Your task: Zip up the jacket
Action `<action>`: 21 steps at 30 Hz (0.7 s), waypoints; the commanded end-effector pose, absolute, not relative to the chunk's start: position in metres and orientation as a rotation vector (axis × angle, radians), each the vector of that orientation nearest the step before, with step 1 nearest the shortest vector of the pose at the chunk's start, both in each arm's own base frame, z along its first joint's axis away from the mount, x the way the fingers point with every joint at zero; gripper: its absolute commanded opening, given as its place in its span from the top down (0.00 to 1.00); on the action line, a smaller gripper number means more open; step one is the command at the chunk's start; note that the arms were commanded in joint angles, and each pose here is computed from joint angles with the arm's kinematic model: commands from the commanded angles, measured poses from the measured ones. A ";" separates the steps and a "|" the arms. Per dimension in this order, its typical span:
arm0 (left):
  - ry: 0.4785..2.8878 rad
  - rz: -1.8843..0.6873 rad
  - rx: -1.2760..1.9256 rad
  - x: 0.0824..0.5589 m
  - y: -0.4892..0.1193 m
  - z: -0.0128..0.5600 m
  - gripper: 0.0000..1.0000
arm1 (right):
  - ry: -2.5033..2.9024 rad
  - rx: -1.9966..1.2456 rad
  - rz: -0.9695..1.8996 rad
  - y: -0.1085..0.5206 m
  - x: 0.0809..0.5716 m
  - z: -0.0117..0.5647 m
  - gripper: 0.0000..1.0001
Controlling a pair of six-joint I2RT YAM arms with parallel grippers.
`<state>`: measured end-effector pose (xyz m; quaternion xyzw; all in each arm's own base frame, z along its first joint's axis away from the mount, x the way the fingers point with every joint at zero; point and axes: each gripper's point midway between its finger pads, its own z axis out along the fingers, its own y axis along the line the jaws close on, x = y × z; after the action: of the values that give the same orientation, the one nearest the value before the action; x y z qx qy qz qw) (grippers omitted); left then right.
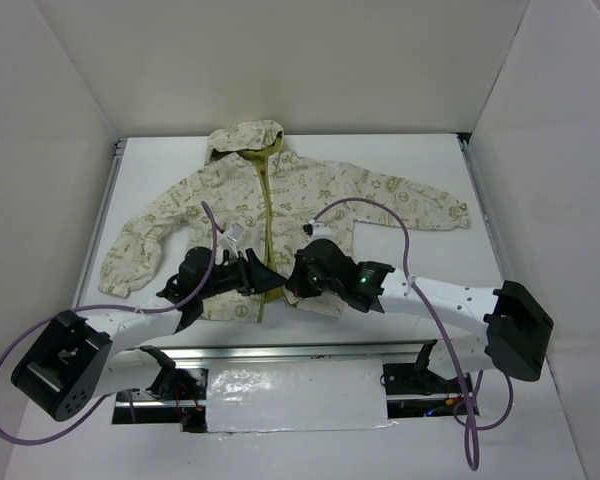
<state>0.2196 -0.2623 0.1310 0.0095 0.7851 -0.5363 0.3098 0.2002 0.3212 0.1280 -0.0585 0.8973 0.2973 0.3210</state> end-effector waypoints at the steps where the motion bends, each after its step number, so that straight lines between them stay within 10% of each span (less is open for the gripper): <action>1: 1.953 -1.490 0.108 0.218 -0.270 0.151 0.36 | 2.284 -0.151 0.895 0.331 0.197 0.151 1.00; 5: 1.880 -1.564 0.144 0.212 -0.274 0.158 0.45 | 2.284 -0.160 0.920 0.333 0.195 0.152 1.00; 8: 1.872 -1.600 0.144 0.211 -0.276 0.157 0.80 | 2.292 -0.149 0.903 0.329 0.198 0.150 1.00; 13: 1.897 -1.580 0.134 0.211 -0.275 0.151 1.00 | 2.265 -0.144 0.912 0.320 0.199 0.154 0.97; 16: 1.907 -1.550 0.139 0.213 -0.274 0.153 1.00 | 2.208 -0.216 0.991 0.318 0.192 0.164 0.59; 21: 1.861 -1.559 0.177 0.210 -0.274 0.170 1.00 | 2.089 -0.432 1.189 0.320 0.166 0.171 0.43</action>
<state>0.2093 -0.2692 0.1401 0.0272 0.7496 -0.5851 0.3083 0.1790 0.3062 0.1439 -0.1007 0.8561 0.3867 0.3278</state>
